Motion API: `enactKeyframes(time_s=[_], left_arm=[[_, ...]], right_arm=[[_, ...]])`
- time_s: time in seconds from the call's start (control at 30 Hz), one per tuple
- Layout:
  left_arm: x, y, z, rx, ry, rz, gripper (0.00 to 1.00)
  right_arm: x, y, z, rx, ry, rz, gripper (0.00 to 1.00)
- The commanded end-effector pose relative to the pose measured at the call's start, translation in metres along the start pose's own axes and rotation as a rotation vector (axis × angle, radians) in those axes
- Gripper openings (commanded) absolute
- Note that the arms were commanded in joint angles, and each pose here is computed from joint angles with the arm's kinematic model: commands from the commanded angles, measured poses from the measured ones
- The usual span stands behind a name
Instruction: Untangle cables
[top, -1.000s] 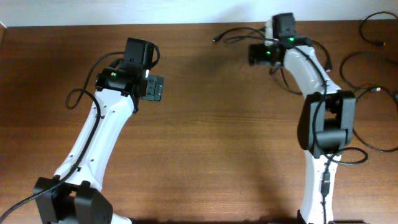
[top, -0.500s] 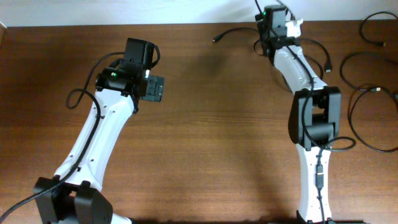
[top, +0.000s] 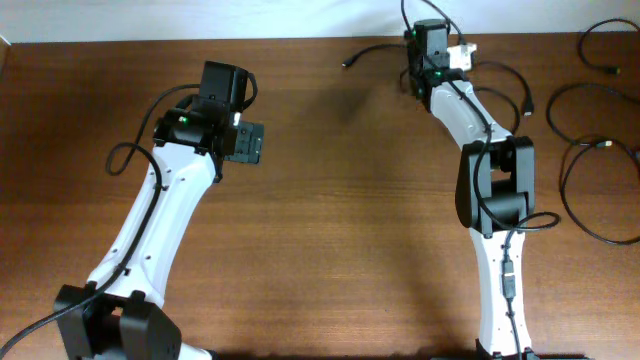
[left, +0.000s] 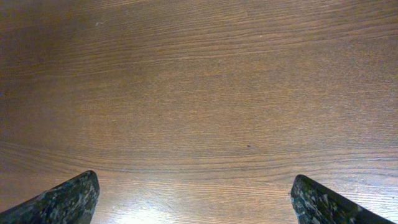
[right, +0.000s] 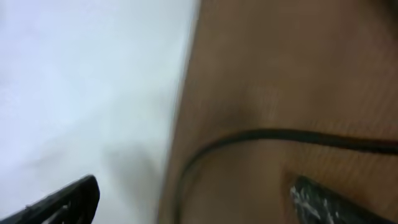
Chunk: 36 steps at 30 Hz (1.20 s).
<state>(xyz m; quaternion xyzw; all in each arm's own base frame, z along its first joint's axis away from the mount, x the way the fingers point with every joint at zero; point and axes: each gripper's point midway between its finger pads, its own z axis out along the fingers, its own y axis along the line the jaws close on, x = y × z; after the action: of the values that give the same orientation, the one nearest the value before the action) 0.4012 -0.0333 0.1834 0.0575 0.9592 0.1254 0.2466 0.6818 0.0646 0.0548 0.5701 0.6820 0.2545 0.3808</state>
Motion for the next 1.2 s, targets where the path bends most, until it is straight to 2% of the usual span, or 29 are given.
enactKeyframes(time_s=[0.0,0.07,0.1,0.17,0.23,0.33,0.47,0.6,0.7,0.8,0.87,0.93,0.97,1.0,1.03,1.07,1.1,1.13,1.17], left_arm=[[-0.006,0.002,-0.003,0.006,-0.014,-0.012,0.99],[-0.006,0.002,-0.003,0.006,-0.014,-0.012,0.99],[-0.006,0.002,-0.003,0.006,-0.015,-0.012,0.99],[-0.006,0.002,-0.003,0.006,-0.014,-0.012,0.99],[-0.006,0.002,-0.003,0.006,-0.015,-0.012,0.99],[-0.007,0.002,-0.003,0.006,-0.019,-0.014,0.99],[-0.007,-0.001,-0.003,0.024,-0.018,-0.013,0.99],[-0.007,-0.001,-0.003,0.024,-0.018,-0.013,0.99],[-0.007,-0.001,-0.003,0.024,-0.017,-0.013,0.99],[-0.007,-0.001,-0.003,0.023,-0.017,-0.012,0.99],[-0.007,-0.001,-0.003,0.023,-0.017,-0.012,0.99],[-0.007,-0.001,-0.003,0.024,-0.018,-0.013,0.99],[-0.007,-0.001,-0.003,0.024,-0.017,-0.013,0.99],[-0.006,-0.001,-0.003,0.024,-0.016,-0.012,0.99],[-0.005,-0.001,-0.003,0.024,-0.013,-0.011,0.99],[-0.005,-0.001,-0.003,0.024,-0.011,-0.011,0.99],[-0.005,-0.001,-0.003,0.024,-0.012,-0.011,0.99],[-0.005,-0.001,-0.003,0.024,-0.012,-0.011,0.99],[-0.005,-0.001,-0.003,0.024,-0.011,-0.011,0.99]], right_arm=[[0.011,0.057,-0.009,-0.168,0.035,-0.149,0.99],[0.008,0.087,-0.020,-0.245,-0.014,-0.379,0.99],[0.004,0.093,-0.022,-0.252,-0.057,-0.555,0.99],[-0.012,0.082,-0.019,-0.174,-0.133,-0.808,0.98],[-0.029,0.060,-0.012,-0.074,-0.147,-0.898,0.99],[-0.052,0.033,0.002,-0.003,-0.136,-0.899,0.99],[-0.049,0.000,0.023,0.032,-0.060,-0.985,0.99],[-0.024,-0.015,0.032,-0.019,0.055,-1.197,0.99],[-0.002,-0.018,0.030,-0.123,0.159,-1.487,0.99],[0.001,-0.041,0.029,-0.089,0.241,-1.724,0.99],[0.000,-0.055,0.028,-0.070,0.292,-1.817,0.99],[-0.006,-0.058,0.028,-0.058,0.293,-1.815,0.99],[-0.007,-0.058,0.028,-0.056,0.293,-1.814,0.87],[-0.009,-0.060,0.029,-0.050,0.298,-1.811,0.20],[-0.009,-0.063,0.029,-0.046,0.302,-1.810,0.04],[-0.009,-0.069,0.030,-0.038,0.315,-1.809,0.04],[-0.008,-0.076,0.031,-0.030,0.328,-1.808,0.12],[-0.007,-0.082,0.033,-0.024,0.340,-1.808,0.04],[-0.007,-0.091,0.035,-0.014,0.354,-1.805,0.04]])
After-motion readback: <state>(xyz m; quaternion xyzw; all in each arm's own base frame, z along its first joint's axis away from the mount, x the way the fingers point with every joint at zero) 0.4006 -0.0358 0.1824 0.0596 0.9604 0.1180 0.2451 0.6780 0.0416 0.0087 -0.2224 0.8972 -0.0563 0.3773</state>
